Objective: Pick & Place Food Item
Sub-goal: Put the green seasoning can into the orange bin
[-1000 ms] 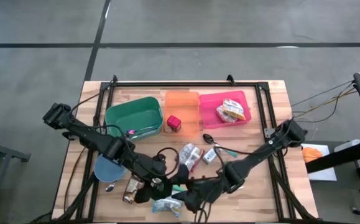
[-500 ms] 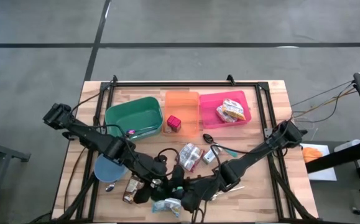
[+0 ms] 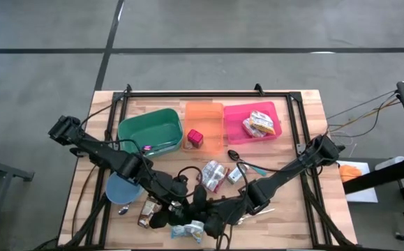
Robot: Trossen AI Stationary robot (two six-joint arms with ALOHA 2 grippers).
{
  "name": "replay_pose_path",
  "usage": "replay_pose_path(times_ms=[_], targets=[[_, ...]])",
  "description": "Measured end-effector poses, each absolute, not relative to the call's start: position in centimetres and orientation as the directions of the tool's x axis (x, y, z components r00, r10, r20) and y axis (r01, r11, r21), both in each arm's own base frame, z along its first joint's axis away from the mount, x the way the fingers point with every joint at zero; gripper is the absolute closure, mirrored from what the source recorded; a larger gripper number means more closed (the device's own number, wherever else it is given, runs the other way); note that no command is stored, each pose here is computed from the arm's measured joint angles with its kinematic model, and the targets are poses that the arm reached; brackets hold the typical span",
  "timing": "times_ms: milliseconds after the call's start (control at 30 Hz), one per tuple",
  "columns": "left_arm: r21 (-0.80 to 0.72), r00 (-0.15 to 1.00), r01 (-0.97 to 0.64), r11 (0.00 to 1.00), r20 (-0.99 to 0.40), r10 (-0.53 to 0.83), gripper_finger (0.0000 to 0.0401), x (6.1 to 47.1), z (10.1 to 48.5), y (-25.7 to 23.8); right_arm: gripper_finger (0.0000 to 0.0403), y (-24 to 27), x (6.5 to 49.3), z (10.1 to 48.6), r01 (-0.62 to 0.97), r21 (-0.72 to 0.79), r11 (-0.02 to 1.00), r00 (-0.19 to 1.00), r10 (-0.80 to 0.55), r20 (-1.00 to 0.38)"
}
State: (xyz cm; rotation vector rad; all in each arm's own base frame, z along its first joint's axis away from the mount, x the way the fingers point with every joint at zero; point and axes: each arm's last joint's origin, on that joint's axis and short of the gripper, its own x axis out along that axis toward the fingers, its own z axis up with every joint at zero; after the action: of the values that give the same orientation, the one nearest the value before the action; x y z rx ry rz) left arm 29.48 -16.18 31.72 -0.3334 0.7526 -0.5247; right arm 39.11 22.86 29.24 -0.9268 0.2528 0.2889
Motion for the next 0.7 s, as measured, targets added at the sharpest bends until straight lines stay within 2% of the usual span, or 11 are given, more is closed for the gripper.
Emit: replay_pose_path(times_ms=[233,433,600,700], targets=[[-0.505,0.623,0.292,0.812,-0.544,-0.562,0.0062,29.2,32.5,-16.0,0.028,22.9,39.0,29.1,-0.354,-0.72,0.597,0.929,0.137,-0.343],[-0.532,0.618,0.205,0.821,-0.581,-0.53,0.004,28.1,34.1,-15.3,0.028,22.7,39.1,29.0,-0.323,-0.698,0.639,0.935,0.1,-0.341],[-0.453,0.638,0.107,0.885,-0.651,-0.41,0.0039,25.5,35.8,-13.7,0.0281,21.7,39.4,29.9,-0.047,-0.679,0.732,0.957,-0.161,-0.24],[-0.387,0.645,0.047,0.921,-0.692,-0.324,0.0038,23.3,36.4,-12.3,0.0281,20.5,39.0,30.3,0.068,-0.621,0.781,0.925,-0.281,-0.253]])
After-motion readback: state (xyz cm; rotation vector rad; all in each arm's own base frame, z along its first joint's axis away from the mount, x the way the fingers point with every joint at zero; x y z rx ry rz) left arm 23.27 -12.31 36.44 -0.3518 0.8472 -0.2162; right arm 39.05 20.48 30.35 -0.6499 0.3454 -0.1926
